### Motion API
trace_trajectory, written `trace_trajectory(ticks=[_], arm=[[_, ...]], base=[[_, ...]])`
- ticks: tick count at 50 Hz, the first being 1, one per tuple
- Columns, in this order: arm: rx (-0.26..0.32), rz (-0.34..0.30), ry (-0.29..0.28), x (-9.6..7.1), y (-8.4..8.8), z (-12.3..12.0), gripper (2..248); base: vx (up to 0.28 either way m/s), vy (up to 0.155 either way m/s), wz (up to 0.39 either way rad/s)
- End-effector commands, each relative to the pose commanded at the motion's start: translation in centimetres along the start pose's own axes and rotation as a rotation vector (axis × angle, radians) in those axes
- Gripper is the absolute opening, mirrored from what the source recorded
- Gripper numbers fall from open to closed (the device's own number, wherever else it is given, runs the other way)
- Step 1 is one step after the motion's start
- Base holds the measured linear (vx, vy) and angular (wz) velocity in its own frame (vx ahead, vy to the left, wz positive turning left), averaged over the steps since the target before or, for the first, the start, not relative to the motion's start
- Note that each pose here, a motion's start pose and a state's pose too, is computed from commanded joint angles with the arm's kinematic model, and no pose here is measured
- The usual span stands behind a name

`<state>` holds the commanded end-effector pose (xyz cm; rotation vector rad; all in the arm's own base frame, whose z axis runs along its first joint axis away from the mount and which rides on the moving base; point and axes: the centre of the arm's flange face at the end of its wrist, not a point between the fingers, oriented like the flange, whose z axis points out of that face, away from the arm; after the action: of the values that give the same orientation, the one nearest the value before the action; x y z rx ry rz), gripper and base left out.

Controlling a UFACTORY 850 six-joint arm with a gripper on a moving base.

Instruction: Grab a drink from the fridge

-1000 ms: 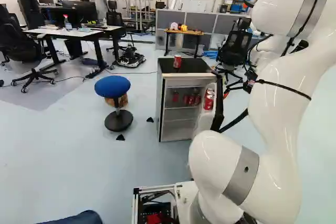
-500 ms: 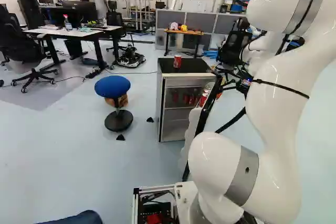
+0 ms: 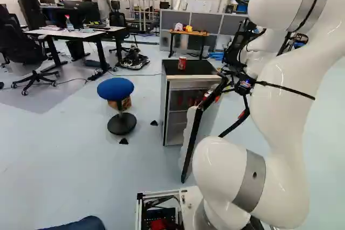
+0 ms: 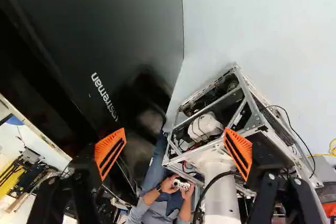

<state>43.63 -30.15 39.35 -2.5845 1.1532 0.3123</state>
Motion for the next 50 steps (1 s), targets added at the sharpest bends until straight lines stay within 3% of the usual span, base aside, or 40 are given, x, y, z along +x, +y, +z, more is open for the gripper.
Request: trace_trajectory(ticks=[31, 50], arm=[[-0.032, -0.091, 0.046, -2.2, -4.5, 2.0, 247], [-0.047, -0.152, 0.108, -3.4, -7.3, 3.2, 247]], base=[[0.0, 0.0, 0.0], [0.0, 0.0, 0.0]])
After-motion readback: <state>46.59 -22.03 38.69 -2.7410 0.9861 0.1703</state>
